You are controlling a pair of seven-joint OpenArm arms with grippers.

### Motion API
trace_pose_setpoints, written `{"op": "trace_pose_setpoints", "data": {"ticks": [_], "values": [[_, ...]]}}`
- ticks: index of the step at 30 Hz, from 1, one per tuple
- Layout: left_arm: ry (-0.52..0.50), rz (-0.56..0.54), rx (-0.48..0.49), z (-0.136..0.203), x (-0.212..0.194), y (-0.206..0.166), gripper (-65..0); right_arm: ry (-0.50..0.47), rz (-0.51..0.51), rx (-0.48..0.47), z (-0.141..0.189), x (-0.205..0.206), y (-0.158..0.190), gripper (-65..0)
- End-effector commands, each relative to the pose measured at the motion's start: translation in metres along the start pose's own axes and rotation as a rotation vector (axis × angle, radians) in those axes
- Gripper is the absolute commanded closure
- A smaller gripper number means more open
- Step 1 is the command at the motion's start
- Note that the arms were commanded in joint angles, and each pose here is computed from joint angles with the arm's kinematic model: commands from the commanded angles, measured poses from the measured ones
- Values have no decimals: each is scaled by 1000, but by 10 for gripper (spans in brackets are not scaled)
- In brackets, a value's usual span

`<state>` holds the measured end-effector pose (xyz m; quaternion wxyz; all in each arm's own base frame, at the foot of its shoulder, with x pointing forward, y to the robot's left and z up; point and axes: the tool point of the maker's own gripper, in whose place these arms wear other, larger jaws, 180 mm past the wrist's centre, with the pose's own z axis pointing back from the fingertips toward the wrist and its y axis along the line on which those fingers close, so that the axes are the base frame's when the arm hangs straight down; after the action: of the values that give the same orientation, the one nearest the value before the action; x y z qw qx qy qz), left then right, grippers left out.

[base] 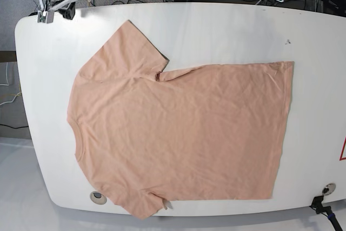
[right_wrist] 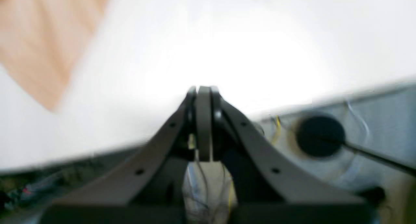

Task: Fold the T-shirt properly
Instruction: 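Move both grippers out over the shirt's shoulder corners, opening them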

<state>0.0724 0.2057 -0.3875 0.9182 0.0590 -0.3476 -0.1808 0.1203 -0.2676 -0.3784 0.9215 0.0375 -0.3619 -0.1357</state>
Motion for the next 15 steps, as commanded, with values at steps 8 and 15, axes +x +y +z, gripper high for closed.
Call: {"op": "trace_pose_setpoints", "data": {"ticks": [8,15], "values": [[-149,6,30,-11,43,14,-177,-68,-37,64,-2,36,9,0],[-218,14,30,-17,70,16,-188,-90,-40,64,-8,49,8,0]]}}
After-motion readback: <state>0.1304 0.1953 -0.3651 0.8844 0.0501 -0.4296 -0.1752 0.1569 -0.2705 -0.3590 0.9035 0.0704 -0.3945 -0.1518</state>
